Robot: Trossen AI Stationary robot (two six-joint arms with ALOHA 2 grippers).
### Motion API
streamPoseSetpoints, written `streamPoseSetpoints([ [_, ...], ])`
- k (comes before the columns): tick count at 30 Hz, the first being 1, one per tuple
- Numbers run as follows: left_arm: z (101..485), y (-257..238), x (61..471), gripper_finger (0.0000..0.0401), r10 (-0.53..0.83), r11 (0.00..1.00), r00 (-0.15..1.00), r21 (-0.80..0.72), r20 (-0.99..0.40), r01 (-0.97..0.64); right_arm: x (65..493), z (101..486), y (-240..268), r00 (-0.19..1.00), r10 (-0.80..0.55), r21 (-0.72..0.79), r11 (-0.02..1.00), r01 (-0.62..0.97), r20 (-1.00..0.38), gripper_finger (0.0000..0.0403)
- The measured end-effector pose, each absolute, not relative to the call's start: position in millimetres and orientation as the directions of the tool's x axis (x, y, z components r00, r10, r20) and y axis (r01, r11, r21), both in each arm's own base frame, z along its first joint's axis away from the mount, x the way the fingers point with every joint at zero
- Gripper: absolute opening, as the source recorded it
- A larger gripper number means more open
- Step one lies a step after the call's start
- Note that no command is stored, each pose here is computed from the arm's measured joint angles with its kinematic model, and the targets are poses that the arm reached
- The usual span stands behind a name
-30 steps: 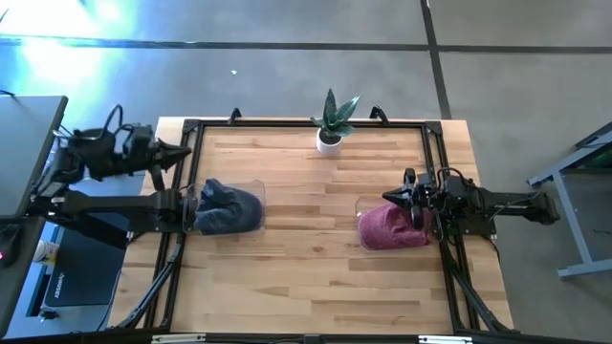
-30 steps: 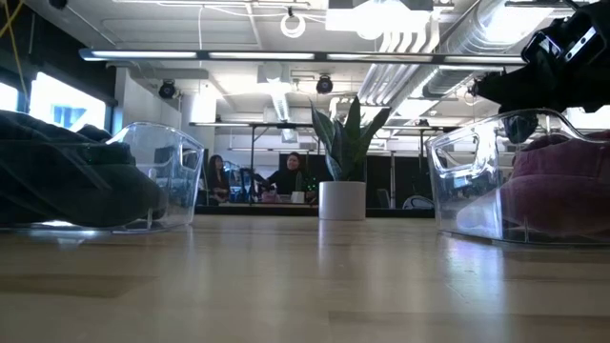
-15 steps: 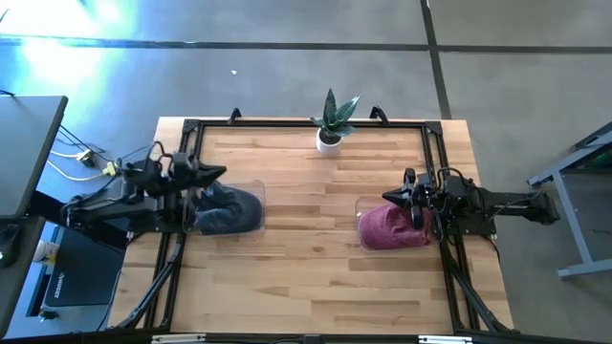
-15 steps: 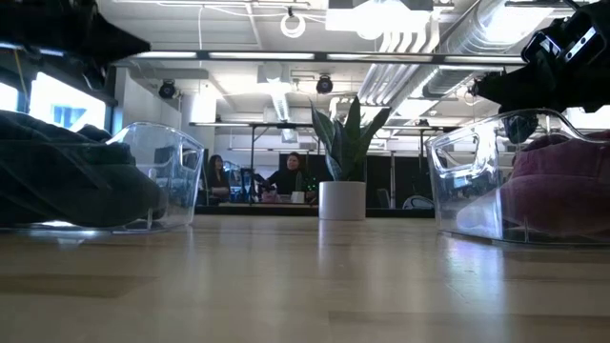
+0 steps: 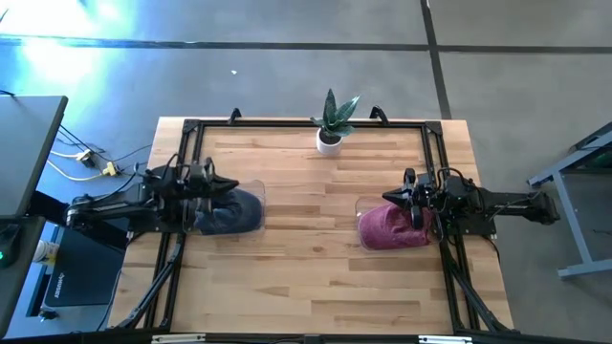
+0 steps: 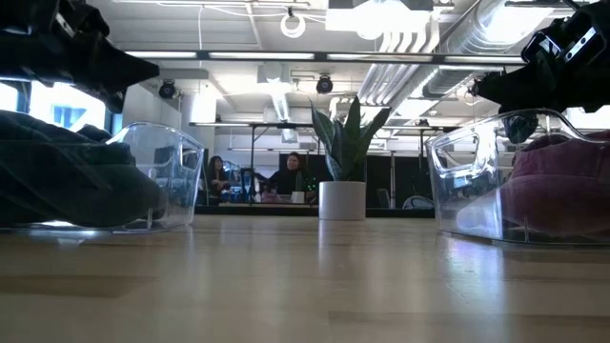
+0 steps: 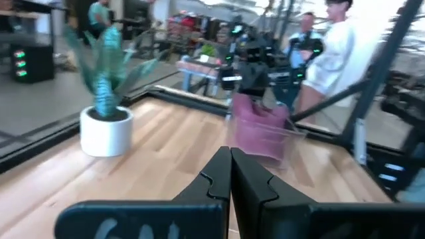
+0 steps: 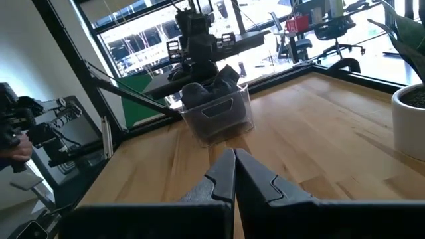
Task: Pick & Place hat
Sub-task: Return to Home Position
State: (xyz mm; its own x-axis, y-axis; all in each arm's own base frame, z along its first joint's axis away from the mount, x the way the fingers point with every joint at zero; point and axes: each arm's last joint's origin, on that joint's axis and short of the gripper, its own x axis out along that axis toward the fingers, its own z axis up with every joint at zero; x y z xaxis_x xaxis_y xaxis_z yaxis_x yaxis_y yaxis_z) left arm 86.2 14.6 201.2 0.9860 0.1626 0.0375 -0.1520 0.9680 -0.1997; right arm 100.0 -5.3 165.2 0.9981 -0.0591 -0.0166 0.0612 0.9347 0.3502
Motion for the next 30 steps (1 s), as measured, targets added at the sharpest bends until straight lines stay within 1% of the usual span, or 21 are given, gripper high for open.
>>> streamPoseSetpoints([
  [9,175,13,96,0.0000,0.066,0.971,0.995,-0.232,0.073,-0.048,100,165,-5,0.998,-0.059,0.350,0.935,0.061,-0.017,0.0000],
  [17,167,15,99,0.0001,0.098,0.968,0.995,-0.232,-0.015,-0.099,100,165,-5,0.998,-0.059,0.350,0.935,0.061,-0.017,0.0000],
  [30,166,12,99,0.0001,0.114,0.964,0.993,-0.239,-0.016,-0.114,100,165,-5,0.998,-0.059,0.350,0.935,0.061,-0.016,0.0000],
])
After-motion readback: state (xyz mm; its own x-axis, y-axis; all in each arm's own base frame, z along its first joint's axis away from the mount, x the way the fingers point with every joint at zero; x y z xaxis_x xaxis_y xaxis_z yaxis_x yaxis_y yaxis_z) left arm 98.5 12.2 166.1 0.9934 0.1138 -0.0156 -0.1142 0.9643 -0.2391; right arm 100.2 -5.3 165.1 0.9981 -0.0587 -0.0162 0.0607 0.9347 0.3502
